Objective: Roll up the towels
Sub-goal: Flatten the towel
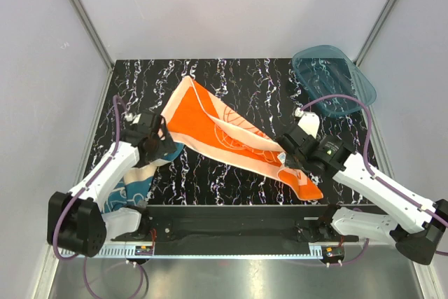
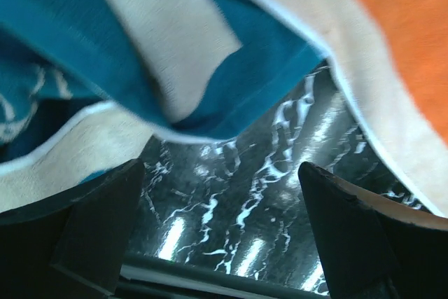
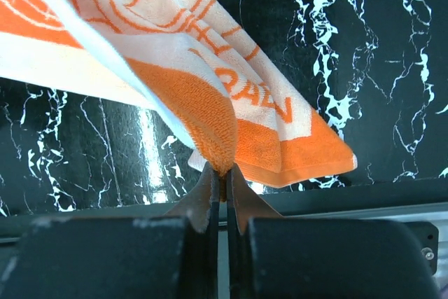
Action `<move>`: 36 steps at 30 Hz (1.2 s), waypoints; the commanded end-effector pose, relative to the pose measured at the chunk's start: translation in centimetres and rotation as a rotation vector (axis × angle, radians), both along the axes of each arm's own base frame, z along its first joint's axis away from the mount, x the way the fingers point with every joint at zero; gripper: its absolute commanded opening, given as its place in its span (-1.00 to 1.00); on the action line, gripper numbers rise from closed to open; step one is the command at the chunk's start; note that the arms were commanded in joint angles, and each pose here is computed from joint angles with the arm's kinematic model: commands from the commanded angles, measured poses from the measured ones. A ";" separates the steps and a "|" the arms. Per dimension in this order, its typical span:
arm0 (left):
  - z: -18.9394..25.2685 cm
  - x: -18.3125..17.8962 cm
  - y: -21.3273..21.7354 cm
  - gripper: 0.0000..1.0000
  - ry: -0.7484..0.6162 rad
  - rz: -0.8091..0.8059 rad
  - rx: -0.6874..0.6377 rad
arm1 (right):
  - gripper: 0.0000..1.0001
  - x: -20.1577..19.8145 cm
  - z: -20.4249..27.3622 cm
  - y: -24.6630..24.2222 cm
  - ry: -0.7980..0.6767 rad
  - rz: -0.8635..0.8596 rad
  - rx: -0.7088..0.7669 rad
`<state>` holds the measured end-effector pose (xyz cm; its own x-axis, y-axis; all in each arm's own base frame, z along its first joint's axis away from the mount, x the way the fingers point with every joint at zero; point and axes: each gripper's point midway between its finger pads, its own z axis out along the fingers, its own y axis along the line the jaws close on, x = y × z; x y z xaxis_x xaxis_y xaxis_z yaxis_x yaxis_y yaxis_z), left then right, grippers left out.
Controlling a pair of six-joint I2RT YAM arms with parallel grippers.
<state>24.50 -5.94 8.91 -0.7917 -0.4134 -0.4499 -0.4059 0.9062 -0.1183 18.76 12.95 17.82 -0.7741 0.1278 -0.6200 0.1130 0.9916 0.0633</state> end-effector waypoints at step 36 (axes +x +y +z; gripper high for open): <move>26.1 25.1 12.9 -1.00 -0.594 0.197 0.141 | -1.00 1.5 0.1 0.1 -0.027 0.071 -0.005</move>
<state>45.19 7.24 37.35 -0.2031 -0.5088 -0.8366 -0.5303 0.7754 -0.3428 19.11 12.82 16.37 -0.7942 0.0454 -0.6060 0.0311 0.9989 0.0341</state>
